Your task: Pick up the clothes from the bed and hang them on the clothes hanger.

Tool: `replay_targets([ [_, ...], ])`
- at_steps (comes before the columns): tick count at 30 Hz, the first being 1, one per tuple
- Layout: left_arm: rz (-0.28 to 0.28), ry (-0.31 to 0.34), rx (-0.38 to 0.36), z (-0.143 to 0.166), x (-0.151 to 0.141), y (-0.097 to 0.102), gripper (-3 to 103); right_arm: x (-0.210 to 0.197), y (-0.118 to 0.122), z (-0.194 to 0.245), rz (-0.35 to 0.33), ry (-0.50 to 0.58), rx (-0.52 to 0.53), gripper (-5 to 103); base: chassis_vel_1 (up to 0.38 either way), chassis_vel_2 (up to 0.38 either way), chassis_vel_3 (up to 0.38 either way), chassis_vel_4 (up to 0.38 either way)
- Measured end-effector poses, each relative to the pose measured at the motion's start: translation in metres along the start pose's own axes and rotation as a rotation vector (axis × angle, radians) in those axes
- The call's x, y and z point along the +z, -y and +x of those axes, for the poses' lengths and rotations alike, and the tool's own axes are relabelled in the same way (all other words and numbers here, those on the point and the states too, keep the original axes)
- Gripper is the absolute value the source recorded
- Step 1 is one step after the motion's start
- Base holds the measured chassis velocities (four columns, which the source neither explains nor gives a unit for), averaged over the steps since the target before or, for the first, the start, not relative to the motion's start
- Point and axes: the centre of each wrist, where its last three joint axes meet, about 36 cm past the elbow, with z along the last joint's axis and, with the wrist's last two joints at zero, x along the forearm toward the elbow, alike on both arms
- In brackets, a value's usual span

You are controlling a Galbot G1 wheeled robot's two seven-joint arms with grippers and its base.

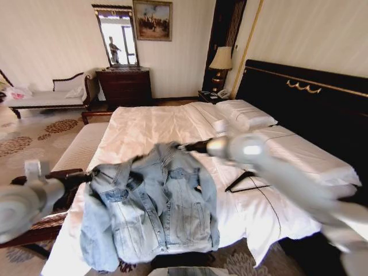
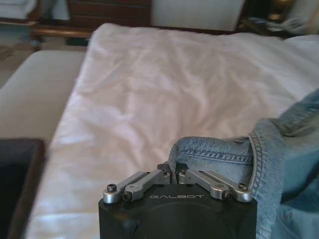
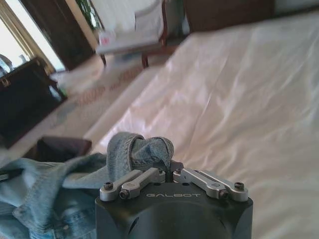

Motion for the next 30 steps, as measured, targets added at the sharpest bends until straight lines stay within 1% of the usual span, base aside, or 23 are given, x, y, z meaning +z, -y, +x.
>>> replay_targets([
  [1,0.012,0.011,-0.032,-0.013,0.009,-0.011,2,0.004,0.002,-0.031,-0.006,-0.027,0.01,2,0.0,0.0,0.0,0.0],
  [2,0.013,0.019,-0.045,-0.021,0.012,-0.015,2,0.007,0.004,-0.048,-0.007,-0.04,0.019,2,0.0,0.0,0.0,0.0],
  [3,0.013,0.019,-0.045,-0.021,0.012,-0.015,2,0.007,0.004,-0.048,-0.007,-0.04,0.019,2,0.0,0.0,0.0,0.0],
  [4,0.013,0.039,-0.073,-0.04,0.015,-0.024,2,0.01,0.008,-0.076,-0.008,-0.054,0.035,2,0.0,0.0,0.0,0.0],
  [6,0.01,0.059,-0.096,-0.057,0.015,-0.032,2,0.013,0.01,-0.104,-0.004,-0.065,0.058,2,0.0,0.0,0.0,0.0],
  [7,0.01,0.059,-0.096,-0.057,0.015,-0.032,2,0.013,0.01,-0.104,-0.004,-0.065,0.058,2,0.0,0.0,0.0,0.0],
  [9,0.014,0.073,-0.122,-0.078,0.015,-0.042,2,0.016,0.011,-0.131,0.007,-0.075,0.088,2,0.0,0.0,0.0,0.0],
  [11,0.014,0.087,-0.142,-0.093,0.014,-0.049,2,0.018,0.015,-0.148,0.02,-0.08,0.115,2,0.0,0.0,0.0,0.0],
  [13,0.018,0.104,-0.148,-0.11,0.011,-0.054,2,0.019,0.018,-0.164,0.019,-0.078,0.146,2,0.0,0.0,0.0,0.0],
  [14,0.018,0.104,-0.148,-0.11,0.011,-0.054,2,0.019,0.018,-0.164,0.019,-0.078,0.146,2,0.0,0.0,0.0,0.0],
  [15,0.016,0.115,-0.143,-0.123,0.006,-0.053,2,0.021,0.022,-0.177,0.022,-0.07,0.179,2,0.0,0.0,0.0,0.0],
  [16,0.004,0.124,-0.132,-0.139,0.002,-0.048,2,0.022,0.028,-0.19,0.026,-0.057,0.219,2,0.0,0.0,0.0,0.0],
  [18,0.0,0.125,-0.128,-0.145,0.002,-0.047,2,0.023,0.031,-0.194,0.027,-0.053,0.233,2,0.0,0.0,0.0,0.0],
  [19,-0.013,0.125,-0.112,-0.164,0.001,-0.038,2,0.025,0.041,-0.206,0.024,-0.04,0.282,2,0.0,0.0,0.0,0.0],
  [20,-0.02,0.132,-0.1,-0.177,0.0,-0.032,2,0.026,0.051,-0.213,0.016,-0.03,0.316,2,0.0,0.0,0.0,0.0],
  [21,-0.02,0.132,-0.1,-0.177,0.0,-0.032,2,0.026,0.051,-0.213,0.016,-0.03,0.316,2,0.0,0.0,0.0,0.0],
  [23,-0.03,0.155,-0.075,-0.204,0.003,-0.021,2,0.028,0.071,-0.221,0.005,-0.008,0.369,2,0.0,0.0,0.0,0.0],
  [24,-0.027,0.167,-0.068,-0.213,0.004,-0.017,2,0.03,0.078,-0.223,0.008,0.004,0.381,2,0.0,0.0,0.0,0.0],
  [25,-0.016,0.188,-0.056,-0.23,0.01,-0.009,2,0.036,0.09,-0.225,0.023,0.028,0.399,2,0.0,0.0,0.0,0.0],
  [26,-0.016,0.188,-0.056,-0.23,0.01,-0.009,2,0.036,0.09,-0.225,0.023,0.028,0.399,2,0.0,0.0,0.0,0.0],
  [27,-0.006,0.203,-0.053,-0.239,0.012,-0.005,2,0.039,0.097,-0.227,0.032,0.045,0.408,2,0.0,0.0,0.0,0.0],
  [28,0.01,0.214,-0.046,-0.25,0.015,0.002,2,0.044,0.106,-0.229,0.033,0.066,0.421,2,0.0,0.0,0.0,0.0],
  [30,0.021,0.215,-0.043,-0.264,0.018,0.009,2,0.05,0.116,-0.232,0.019,0.084,0.43,2,0.0,0.0,0.0,0.0],
])
